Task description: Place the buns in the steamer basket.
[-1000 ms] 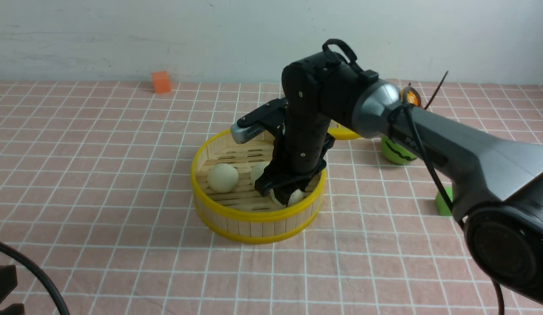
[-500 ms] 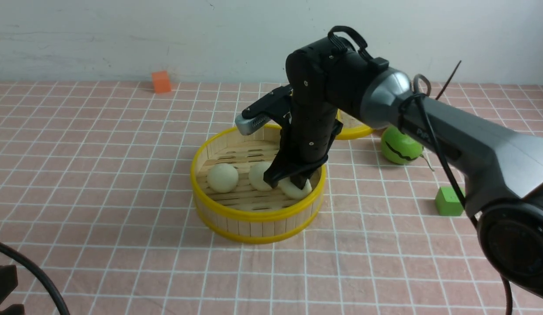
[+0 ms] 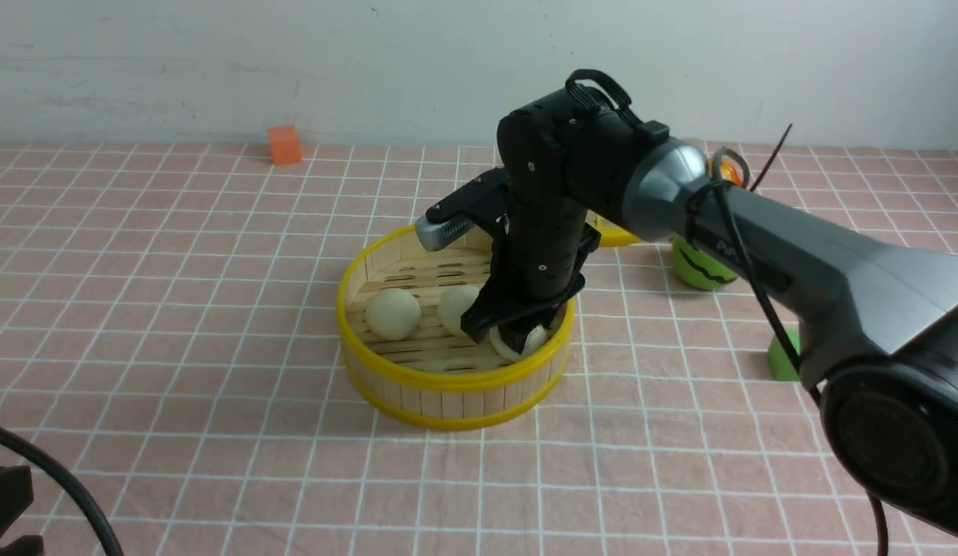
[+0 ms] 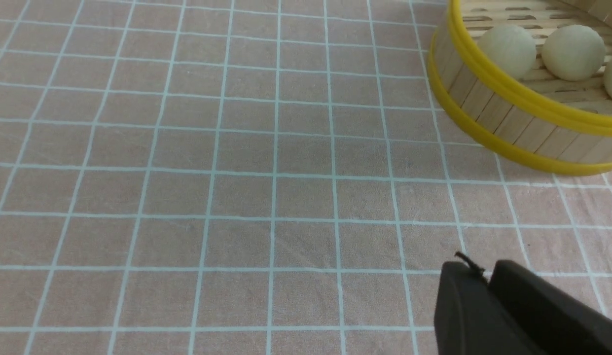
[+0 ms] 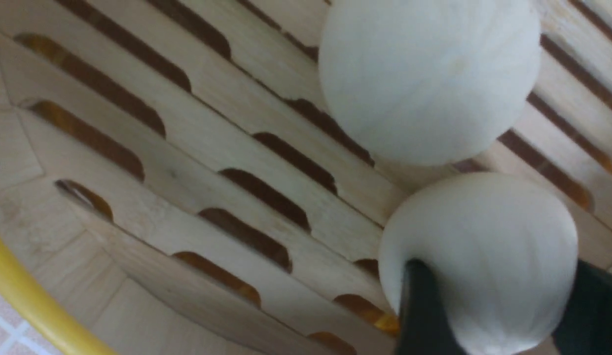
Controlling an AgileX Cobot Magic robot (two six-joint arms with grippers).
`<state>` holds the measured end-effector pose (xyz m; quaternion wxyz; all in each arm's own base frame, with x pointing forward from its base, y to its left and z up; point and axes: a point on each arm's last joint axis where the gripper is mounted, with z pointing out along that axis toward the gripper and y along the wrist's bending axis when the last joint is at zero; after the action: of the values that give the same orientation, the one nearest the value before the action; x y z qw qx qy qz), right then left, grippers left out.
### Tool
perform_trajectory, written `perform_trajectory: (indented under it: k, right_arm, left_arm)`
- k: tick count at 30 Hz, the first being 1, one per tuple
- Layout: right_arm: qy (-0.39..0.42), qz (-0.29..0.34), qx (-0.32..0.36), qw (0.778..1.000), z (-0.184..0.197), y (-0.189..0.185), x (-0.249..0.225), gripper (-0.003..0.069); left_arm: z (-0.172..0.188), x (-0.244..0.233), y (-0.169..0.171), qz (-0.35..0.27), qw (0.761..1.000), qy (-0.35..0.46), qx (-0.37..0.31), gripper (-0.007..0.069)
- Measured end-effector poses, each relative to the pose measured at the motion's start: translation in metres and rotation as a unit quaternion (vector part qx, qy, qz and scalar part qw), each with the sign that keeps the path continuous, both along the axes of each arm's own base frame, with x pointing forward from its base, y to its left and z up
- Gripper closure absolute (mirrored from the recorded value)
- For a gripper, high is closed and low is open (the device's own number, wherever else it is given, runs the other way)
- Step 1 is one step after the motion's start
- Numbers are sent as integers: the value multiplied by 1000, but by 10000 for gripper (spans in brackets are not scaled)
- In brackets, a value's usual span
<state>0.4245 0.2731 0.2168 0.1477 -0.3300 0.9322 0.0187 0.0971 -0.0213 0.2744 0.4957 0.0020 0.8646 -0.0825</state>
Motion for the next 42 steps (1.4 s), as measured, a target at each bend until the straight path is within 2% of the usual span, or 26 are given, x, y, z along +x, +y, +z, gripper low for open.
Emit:
perform_trajectory:
  k: [1, 4, 7, 10, 11, 12, 13, 14, 17, 19, 21, 23, 26, 31, 33, 35, 36, 38, 39, 40, 42]
  right_arm:
    - [-4, -2, 4, 1000, 3, 1, 1, 214]
    - [-23, -3, 17, 1000, 21, 1, 1, 118]
    - [-47, -3, 33, 998, 46, 0, -1, 85]
    - [-73, -4, 51, 996, 80, -6, -10, 99]
    - [-93, -2, 63, 994, 105, -12, -19, 141]
    - [-96, -2, 65, 993, 108, -13, -20, 146]
    - [-121, 0, 81, 989, 138, -20, -31, 214]
    - [-125, 0, 83, 989, 141, -21, -33, 223]
    - [-190, 11, 158, 969, 218, -41, -73, 418]
    - [-207, 23, 178, 962, 238, -47, -86, 489]
    - [-244, 56, 209, 945, 279, -63, -120, 620]
    - [-259, 72, 216, 939, 299, -75, -141, 669]
    - [-287, 74, 221, 929, 321, -92, -166, 676]
    - [-270, 68, 208, 938, 316, -118, -203, 669]
    - [-250, 63, 197, 946, 298, -123, -210, 668]
    - [-262, 52, 201, 942, 279, -131, -220, 666]
    - [-281, 43, 206, 936, 255, -141, -231, 665]
    - [-311, 37, 217, 925, 243, -146, -236, 665]
    - [-342, 32, 232, 910, 223, -154, -246, 664]
    - [-347, 31, 235, 907, 212, -157, -251, 664]
    - [-412, 21, 279, 867, 180, -170, -268, 662]
  left_arm:
    - [0, 0, 0, -1, 1000, -2, -1, 554]
    - [1, 0, -1, -3, 1000, -6, -5, 550]
    - [5, -4, -1, -4, 1000, -17, -26, 546]
    - [19, -13, 3, -3, 998, -49, -45, 543]
    - [27, -23, 8, -4, 995, -82, -54, 542]
    - [28, -23, 8, -4, 995, -82, -55, 541]
    - [32, -33, 12, -3, 992, -109, -62, 540]
    - [32, -34, 13, -3, 992, -112, -62, 540]
    - [32, -51, 21, 1, 987, -145, -75, 539]
    - [31, -55, 23, 1, 985, -154, -78, 539]
    - [27, -58, 24, 2, 984, -161, -78, 538]
    - [24, -57, 24, 2, 985, -158, -76, 536]
    - [20, -56, 24, 1, 986, -152, -73, 534]
    - [17, -56, 24, 5, 987, -142, -69, 533]
    - [17, -56, 25, 7, 988, -139, -68, 534]
    - [17, -56, 25, 7, 988, -138, -68, 534]
    - [17, -56, 25, 7, 988, -138, -68, 534]
    - [17, -56, 25, 7, 988, -138, -67, 534]
    - [16, -56, 25, 7, 988, -137, -67, 534]
    - [16, -56, 25, 7, 988, -137, -67, 534]
    - [16, -56, 25, 8, 988, -136, -67, 530]
